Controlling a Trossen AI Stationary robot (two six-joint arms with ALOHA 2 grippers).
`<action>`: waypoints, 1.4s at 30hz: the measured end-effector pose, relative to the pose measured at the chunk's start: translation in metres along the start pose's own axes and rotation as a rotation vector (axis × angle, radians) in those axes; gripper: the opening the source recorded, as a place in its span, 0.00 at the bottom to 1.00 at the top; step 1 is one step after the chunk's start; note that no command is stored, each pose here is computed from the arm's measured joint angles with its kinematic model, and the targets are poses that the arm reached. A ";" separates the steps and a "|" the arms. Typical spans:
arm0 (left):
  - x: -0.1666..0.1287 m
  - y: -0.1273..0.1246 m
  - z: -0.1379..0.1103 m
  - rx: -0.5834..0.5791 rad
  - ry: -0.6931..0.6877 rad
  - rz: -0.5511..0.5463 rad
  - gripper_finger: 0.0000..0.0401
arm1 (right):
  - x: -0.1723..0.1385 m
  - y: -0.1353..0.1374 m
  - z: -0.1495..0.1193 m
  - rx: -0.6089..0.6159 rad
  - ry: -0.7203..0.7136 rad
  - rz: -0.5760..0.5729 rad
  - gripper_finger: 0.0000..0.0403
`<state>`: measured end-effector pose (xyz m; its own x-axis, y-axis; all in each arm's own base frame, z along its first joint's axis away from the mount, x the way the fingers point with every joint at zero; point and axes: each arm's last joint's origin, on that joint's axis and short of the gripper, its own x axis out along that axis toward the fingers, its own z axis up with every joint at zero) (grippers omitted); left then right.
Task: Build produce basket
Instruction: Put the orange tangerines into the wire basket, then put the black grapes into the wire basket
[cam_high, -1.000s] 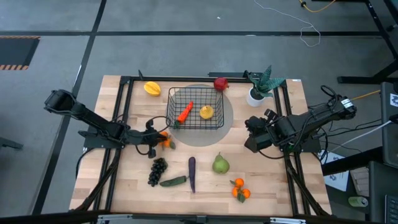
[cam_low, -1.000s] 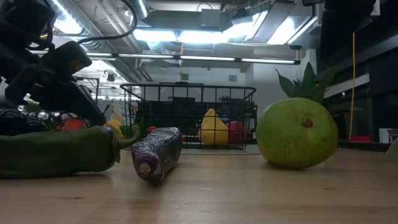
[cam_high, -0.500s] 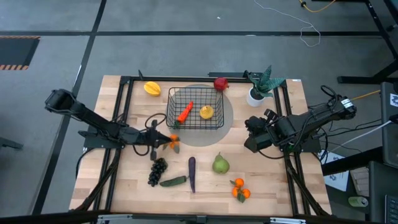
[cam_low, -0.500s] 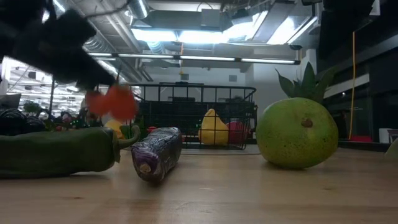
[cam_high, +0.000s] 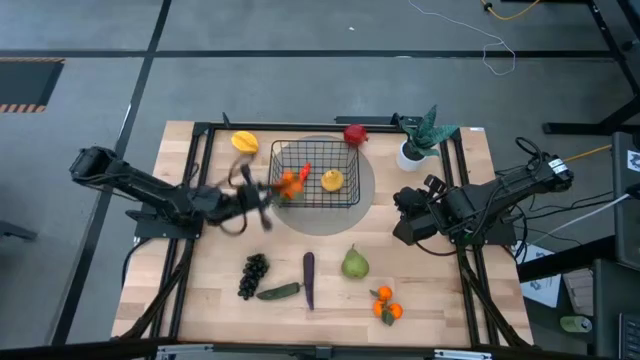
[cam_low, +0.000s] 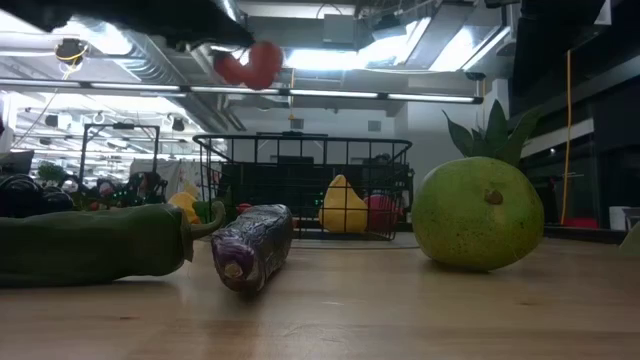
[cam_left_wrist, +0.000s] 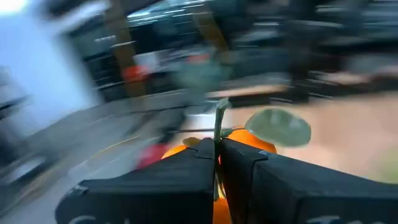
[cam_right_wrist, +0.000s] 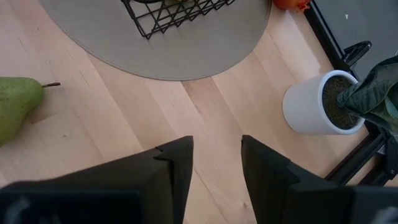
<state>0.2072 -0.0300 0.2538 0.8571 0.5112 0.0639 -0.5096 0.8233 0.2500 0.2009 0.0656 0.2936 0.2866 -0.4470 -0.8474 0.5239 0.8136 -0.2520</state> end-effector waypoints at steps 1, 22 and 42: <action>0.006 0.006 0.004 -0.021 0.005 0.060 0.01 | 0.000 0.000 0.000 0.000 0.000 0.000 0.31; 0.068 0.036 0.011 -0.082 0.263 -0.073 0.28 | 0.000 0.000 0.000 -0.002 0.000 0.001 0.31; -0.055 -0.040 -0.002 -0.718 1.164 -0.573 0.27 | 0.000 0.000 0.001 -0.058 -0.020 -0.017 0.31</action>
<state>0.1805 -0.0901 0.2386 0.5859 -0.2970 -0.7540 -0.3557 0.7418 -0.5686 0.2012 0.0650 0.2941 0.2948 -0.4678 -0.8333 0.4814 0.8260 -0.2934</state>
